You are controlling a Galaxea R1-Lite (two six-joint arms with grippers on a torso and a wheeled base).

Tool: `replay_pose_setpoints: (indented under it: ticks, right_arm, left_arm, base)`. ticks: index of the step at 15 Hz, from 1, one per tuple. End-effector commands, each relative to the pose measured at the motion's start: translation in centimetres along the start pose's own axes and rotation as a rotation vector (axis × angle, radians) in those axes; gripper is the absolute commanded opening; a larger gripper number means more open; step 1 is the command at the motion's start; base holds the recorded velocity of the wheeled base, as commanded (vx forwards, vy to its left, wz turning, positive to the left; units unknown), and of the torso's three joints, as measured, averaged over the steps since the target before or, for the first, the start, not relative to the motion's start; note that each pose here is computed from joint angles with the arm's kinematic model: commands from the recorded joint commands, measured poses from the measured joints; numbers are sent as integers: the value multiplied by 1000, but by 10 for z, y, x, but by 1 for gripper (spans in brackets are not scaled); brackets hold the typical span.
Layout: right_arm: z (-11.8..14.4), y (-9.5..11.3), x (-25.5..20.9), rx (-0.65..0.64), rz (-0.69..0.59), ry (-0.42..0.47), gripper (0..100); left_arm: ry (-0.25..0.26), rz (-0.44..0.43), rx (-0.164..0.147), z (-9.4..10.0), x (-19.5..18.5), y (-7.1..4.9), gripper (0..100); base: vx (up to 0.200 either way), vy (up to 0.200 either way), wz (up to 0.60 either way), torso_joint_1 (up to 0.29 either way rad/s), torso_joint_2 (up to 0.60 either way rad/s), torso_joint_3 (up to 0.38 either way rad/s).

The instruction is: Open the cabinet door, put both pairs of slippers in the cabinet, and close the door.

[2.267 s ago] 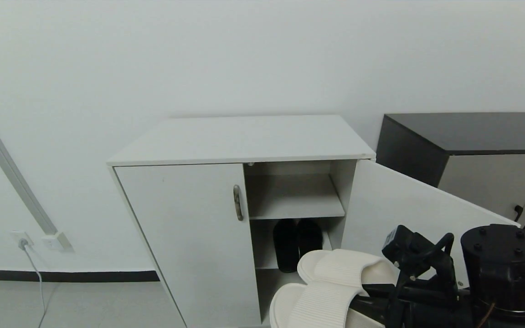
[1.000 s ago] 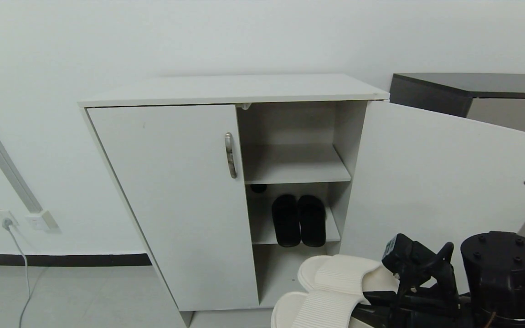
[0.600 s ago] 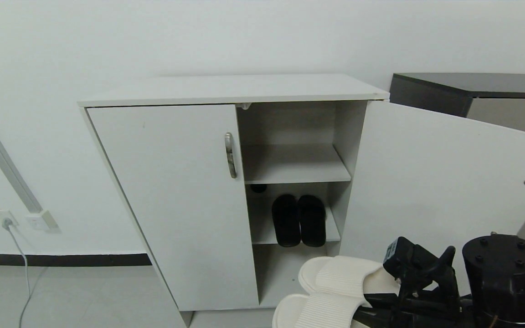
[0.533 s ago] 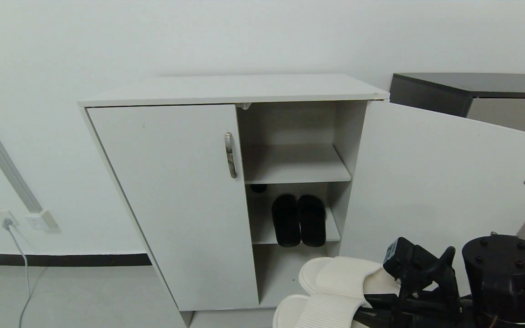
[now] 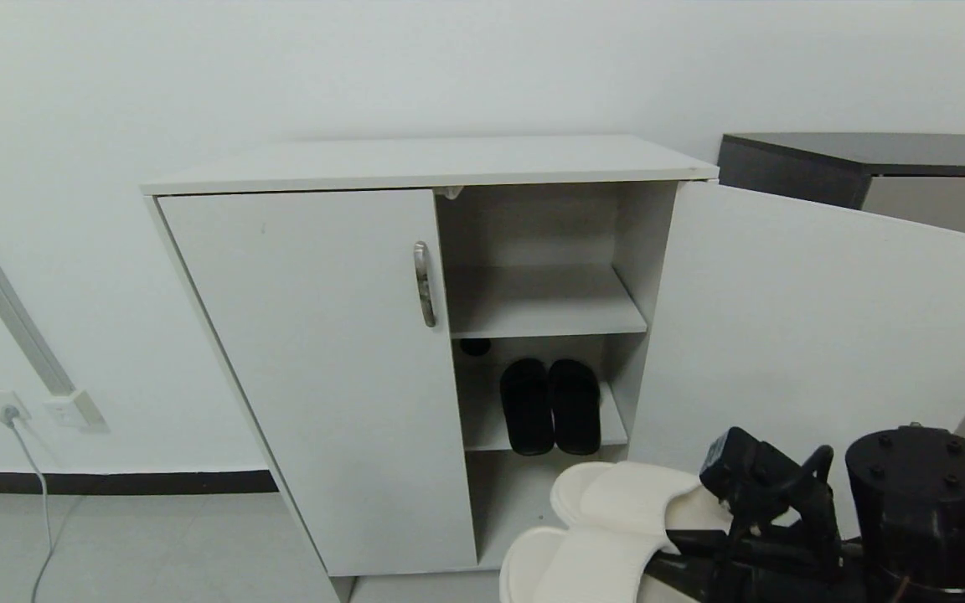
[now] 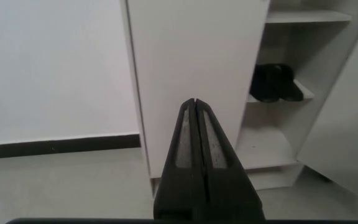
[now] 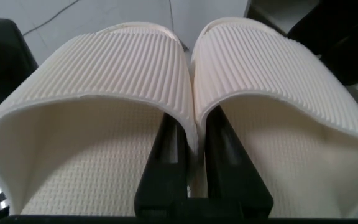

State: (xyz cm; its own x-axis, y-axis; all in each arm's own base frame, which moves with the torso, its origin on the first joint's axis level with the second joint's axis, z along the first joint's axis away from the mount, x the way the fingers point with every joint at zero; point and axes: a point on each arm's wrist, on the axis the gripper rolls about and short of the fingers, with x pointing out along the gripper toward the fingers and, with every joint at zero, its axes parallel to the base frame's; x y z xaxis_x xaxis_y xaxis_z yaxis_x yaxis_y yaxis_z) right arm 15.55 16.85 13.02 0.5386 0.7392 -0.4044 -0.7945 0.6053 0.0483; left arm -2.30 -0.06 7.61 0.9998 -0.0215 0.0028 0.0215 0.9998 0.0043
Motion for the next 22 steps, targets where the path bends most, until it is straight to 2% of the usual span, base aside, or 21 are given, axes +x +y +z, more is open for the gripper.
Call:
replay_pose_setpoints:
  ticks: [1, 3, 5, 8, 13, 16, 22]
  right_arm:
    - [7, 3, 15, 8, -41, -5, 0]
    - [18, 27, 47, 119, -199, -32, 0]
    - [31, 42, 72, 139, -338, -105, 0]
    - [52, 47, 114, 159, -471, -169, 0]
    - [65, 36, 150, 222, -619, -189, 0]
    - [86, 13, 154, 208, -754, -206, 0]
    - [116, 2, 152, 209, -799, -206, 0]
  left_arm:
    - [1, -2, 0, 0, 0, 0, 0]
    - [3, -3, 0, 0, 0, 0, 0]
    - [3, -2, 0, 0, 0, 0, 0]
    - [1, -2, 0, 0, 0, 0, 0]
    - [1, -3, 0, 0, 0, 0, 0]
    - [1, -3, 0, 0, 0, 0, 0]
    - [3, -2, 0, 0, 0, 0, 0]
  base:
    - [0, 0, 0, 0, 0, 0]
    - [0, 0, 0, 0, 0, 0]
    - [0, 0, 0, 0, 0, 0]
    - [0, 0, 0, 0, 0, 0]
    - [0, 0, 0, 0, 0, 0]
    - [0, 0, 0, 0, 0, 0]
    - [0, 0, 0, 0, 0, 0]
